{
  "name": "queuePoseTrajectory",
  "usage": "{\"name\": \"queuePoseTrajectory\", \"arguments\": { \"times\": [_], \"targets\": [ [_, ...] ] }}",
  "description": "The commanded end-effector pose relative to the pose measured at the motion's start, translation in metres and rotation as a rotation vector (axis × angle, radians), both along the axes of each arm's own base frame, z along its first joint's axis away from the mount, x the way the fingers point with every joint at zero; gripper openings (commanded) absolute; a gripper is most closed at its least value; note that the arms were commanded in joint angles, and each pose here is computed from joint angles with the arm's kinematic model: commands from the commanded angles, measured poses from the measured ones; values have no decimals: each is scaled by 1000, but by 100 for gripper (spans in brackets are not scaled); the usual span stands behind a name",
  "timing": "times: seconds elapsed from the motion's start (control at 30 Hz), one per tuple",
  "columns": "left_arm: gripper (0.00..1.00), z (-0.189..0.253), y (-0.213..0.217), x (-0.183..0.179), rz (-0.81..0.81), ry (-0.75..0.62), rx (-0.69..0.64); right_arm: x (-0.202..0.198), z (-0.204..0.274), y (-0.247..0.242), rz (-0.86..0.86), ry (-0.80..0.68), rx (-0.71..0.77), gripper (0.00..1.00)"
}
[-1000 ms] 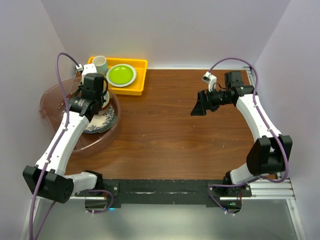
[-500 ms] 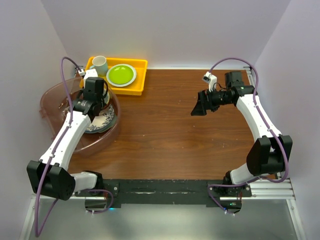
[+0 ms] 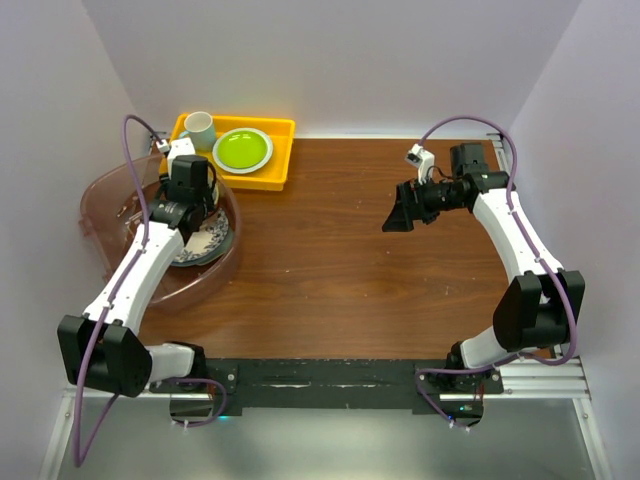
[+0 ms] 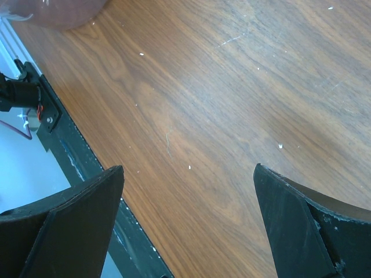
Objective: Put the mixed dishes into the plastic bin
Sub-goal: Place the cup in the plastic bin.
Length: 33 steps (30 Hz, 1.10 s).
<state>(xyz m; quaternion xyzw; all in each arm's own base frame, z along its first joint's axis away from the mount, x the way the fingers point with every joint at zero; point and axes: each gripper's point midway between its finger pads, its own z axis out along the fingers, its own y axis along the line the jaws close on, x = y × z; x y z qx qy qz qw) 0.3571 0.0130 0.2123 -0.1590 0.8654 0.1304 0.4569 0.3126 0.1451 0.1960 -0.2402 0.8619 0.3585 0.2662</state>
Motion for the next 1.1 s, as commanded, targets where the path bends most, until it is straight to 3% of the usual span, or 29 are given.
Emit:
{"name": "queuePoseTrajectory", "arguments": {
  "times": [0.0,0.2,0.57,1.07],
  "targets": [
    [62,40,7,11,40,-136,-10,3,10,2,22,-52,24,98],
    [78,52,4,4,27,-152,-37,2,11,-1,16,-62,18,98],
    [97,81,-7,-10,-40,-193,-92,6,16,-8,6,-90,-8,98],
    [100,132,-28,-24,-149,-269,-182,16,44,-26,-18,-217,-69,98]
  ]
}}
